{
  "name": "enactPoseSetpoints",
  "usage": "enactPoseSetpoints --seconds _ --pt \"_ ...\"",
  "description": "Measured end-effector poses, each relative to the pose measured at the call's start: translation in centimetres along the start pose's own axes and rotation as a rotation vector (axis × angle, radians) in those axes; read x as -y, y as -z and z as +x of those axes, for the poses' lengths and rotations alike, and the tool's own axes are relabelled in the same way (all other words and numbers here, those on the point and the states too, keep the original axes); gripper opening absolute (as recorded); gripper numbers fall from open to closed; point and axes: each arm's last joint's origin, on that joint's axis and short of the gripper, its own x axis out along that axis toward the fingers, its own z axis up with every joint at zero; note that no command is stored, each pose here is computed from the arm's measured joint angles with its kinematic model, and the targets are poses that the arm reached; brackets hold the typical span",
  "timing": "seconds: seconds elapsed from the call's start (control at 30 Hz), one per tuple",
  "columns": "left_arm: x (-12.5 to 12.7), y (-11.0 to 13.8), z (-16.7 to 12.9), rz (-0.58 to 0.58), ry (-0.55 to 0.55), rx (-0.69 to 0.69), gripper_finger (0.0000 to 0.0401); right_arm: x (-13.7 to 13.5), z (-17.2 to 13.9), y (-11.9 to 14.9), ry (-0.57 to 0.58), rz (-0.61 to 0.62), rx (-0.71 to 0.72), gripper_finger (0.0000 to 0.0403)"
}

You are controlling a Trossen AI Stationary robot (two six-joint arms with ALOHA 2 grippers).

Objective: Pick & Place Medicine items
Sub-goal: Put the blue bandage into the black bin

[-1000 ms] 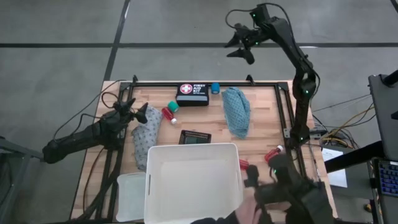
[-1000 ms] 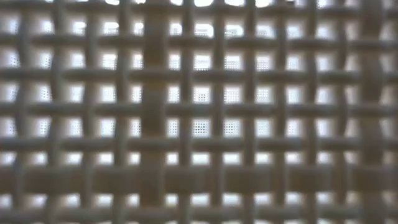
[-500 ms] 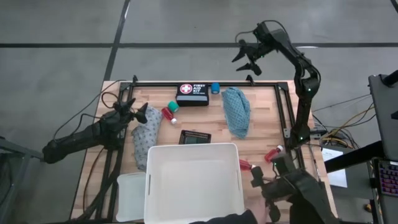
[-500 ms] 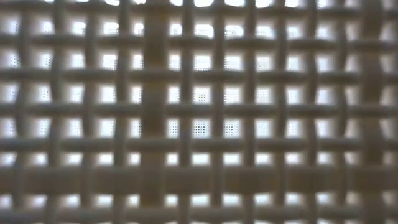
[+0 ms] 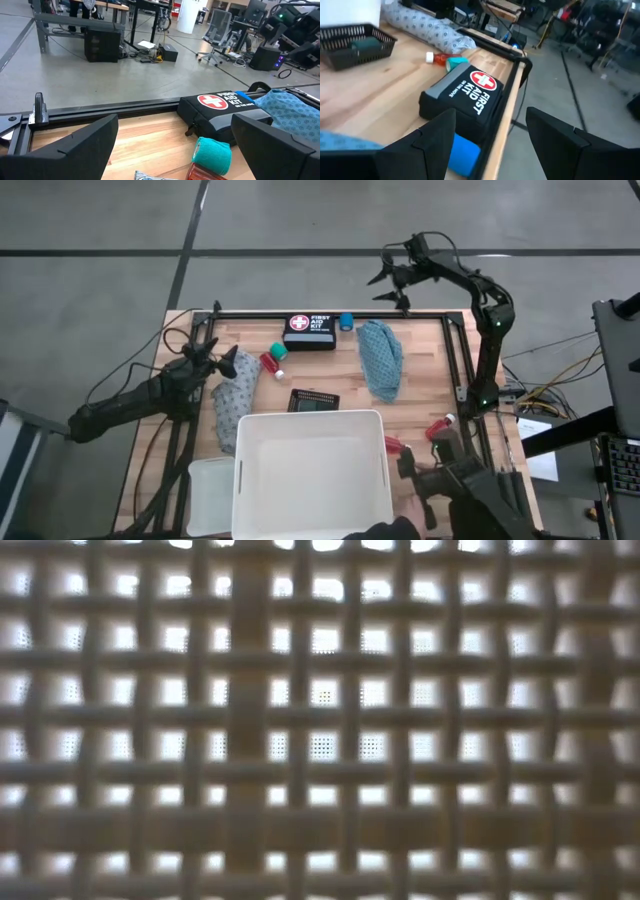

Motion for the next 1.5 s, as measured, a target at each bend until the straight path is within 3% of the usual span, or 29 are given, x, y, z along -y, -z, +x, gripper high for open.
enactPoseSetpoints --seconds 0.1,0.33,0.67,0.83,1.0,1.5 --pt "0.0 0.0 0.0 0.000 0.000 0.000 0.0393 -0.2 0.1 0.5 0.009 0.074 -0.026 0.0237" --pt "0.0 0.0 0.0 0.000 0.000 0.000 0.0393 -0.4 -0.3 1.7 0.024 0.092 -0.036 0.0237" --pt "0.0 0.0 0.0 -0.001 0.000 0.000 0.0393 -0.2 1.5 6.4 0.015 0.298 -0.038 0.0237" --pt "0.0 0.0 0.0 0.000 0.000 0.000 0.0393 0.7 2.1 5.5 0.030 0.243 -0.068 0.0236" --pt "0.0 0.0 0.0 0.000 0.000 0.000 0.0393 0.9 3.1 5.1 0.053 0.371 -0.150 0.0231" --pt "0.0 0.0 0.0 0.000 0.000 0.000 0.0393 0.1 3.6 4.8 0.017 0.642 -0.178 0.0230"
